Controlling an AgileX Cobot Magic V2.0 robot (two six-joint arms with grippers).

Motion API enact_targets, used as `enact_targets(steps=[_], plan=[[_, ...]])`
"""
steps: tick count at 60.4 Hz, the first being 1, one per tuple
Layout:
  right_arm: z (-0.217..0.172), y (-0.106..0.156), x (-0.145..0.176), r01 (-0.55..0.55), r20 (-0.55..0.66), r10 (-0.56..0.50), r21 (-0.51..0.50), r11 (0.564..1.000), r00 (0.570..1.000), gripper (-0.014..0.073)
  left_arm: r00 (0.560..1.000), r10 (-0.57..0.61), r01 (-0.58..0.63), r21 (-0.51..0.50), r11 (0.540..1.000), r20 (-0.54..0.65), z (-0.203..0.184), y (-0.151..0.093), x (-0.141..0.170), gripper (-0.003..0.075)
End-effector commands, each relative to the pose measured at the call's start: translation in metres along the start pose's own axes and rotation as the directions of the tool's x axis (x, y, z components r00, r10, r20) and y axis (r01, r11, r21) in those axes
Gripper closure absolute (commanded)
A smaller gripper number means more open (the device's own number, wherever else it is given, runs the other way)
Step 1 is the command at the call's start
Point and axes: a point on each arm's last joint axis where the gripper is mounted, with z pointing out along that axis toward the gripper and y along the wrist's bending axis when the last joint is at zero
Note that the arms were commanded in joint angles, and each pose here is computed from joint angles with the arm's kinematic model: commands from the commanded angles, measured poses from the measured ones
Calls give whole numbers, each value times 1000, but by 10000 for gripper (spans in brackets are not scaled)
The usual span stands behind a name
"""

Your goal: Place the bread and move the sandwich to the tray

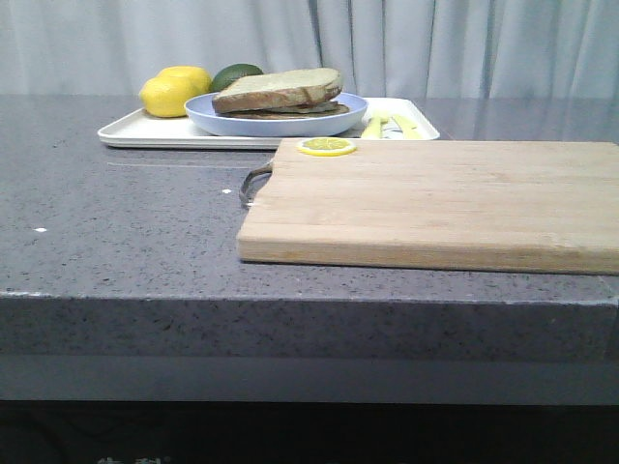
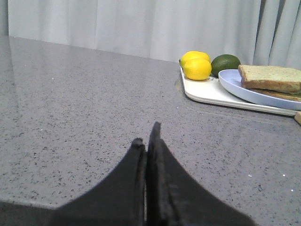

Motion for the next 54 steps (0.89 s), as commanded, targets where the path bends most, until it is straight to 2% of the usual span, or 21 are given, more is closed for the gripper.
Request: enact_targets(steps=[1,11,18,26,40,54], plan=[[0,-2,-14,-11,75,9,24,1000,997,672,995,-18,18,2,1000,94,-2,0,-5,739],[0,-2,-13,-11,76,9,25,1000,997,672,995,-18,18,2,1000,94,-2,0,-5,739],[6,-7,-5,-27,118,19,63,998,993,672,995,-18,18,2,1000,94,-2,0,-5,739],[13,-12,12,-105,137,90,105,989,986,672,995,-18,18,2,1000,94,-2,0,-5,739],[14,-13,47,-99,129,83,120,988,988,672,995,-18,18,2,1000,94,-2,0,-5,739],[14,-12,68,-100,137,84,120,988,987,672,995,-18,18,2,1000,94,-2,0,-5,739]])
